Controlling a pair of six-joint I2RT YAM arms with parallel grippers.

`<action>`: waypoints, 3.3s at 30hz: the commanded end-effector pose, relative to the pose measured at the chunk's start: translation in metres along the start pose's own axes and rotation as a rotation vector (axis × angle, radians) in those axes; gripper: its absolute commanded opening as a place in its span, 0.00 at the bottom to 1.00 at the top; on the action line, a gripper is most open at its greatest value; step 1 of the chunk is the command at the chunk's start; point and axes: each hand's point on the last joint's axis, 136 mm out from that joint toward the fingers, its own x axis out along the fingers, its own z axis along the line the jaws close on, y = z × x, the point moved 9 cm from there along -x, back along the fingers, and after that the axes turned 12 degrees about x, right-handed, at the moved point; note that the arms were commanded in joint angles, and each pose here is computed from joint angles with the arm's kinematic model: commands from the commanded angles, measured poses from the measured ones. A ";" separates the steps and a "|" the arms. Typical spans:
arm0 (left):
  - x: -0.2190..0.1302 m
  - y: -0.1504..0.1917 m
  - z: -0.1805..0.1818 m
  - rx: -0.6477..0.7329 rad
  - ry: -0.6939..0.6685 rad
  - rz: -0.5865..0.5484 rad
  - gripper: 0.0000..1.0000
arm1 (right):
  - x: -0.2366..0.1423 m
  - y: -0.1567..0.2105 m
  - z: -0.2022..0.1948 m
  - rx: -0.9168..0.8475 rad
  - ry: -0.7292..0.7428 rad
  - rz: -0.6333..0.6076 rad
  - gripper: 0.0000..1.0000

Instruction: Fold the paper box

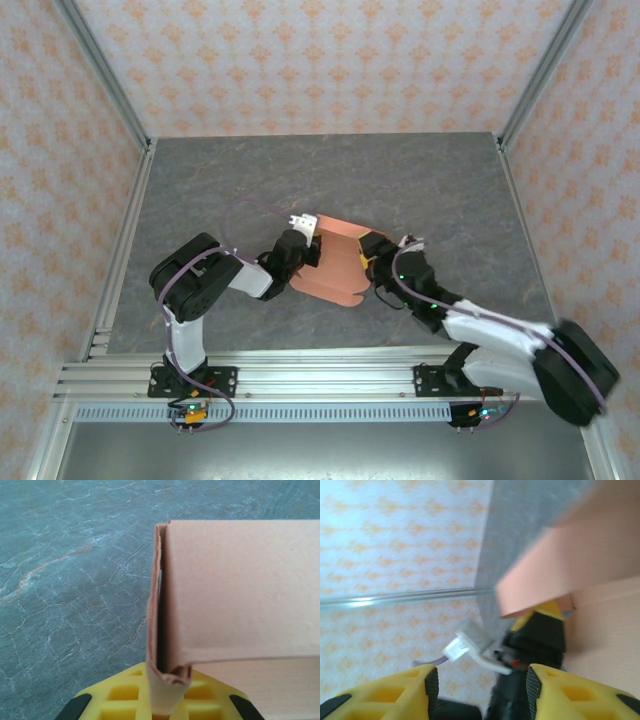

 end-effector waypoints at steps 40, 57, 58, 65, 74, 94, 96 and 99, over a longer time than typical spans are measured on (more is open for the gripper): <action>-0.010 -0.009 -0.003 0.090 0.109 -0.181 0.27 | 0.109 -0.060 -0.017 -0.845 0.630 0.613 0.42; -0.002 0.005 -0.020 0.116 0.025 -0.171 0.10 | 0.110 -0.045 -0.024 -0.716 0.577 0.636 0.40; -0.001 0.005 -0.023 0.119 0.023 -0.173 0.10 | 0.108 -0.044 -0.026 -0.713 0.577 0.641 0.40; 0.002 0.004 -0.034 0.092 0.019 -0.170 0.11 | 0.100 -0.039 -0.029 -0.685 0.561 0.661 0.39; -0.009 0.014 -0.033 0.105 0.042 -0.166 0.23 | 0.101 -0.040 -0.024 -0.689 0.567 0.655 0.37; 0.000 0.011 -0.031 0.145 -0.179 -0.090 0.00 | 0.101 -0.037 -0.026 -0.632 0.547 0.664 0.39; -0.001 0.011 -0.029 0.123 -0.199 -0.093 0.00 | 0.100 -0.040 -0.025 -0.648 0.547 0.630 0.46; -0.005 0.013 -0.028 0.126 -0.187 -0.082 0.00 | 0.096 -0.050 -0.015 -0.691 0.502 0.545 0.53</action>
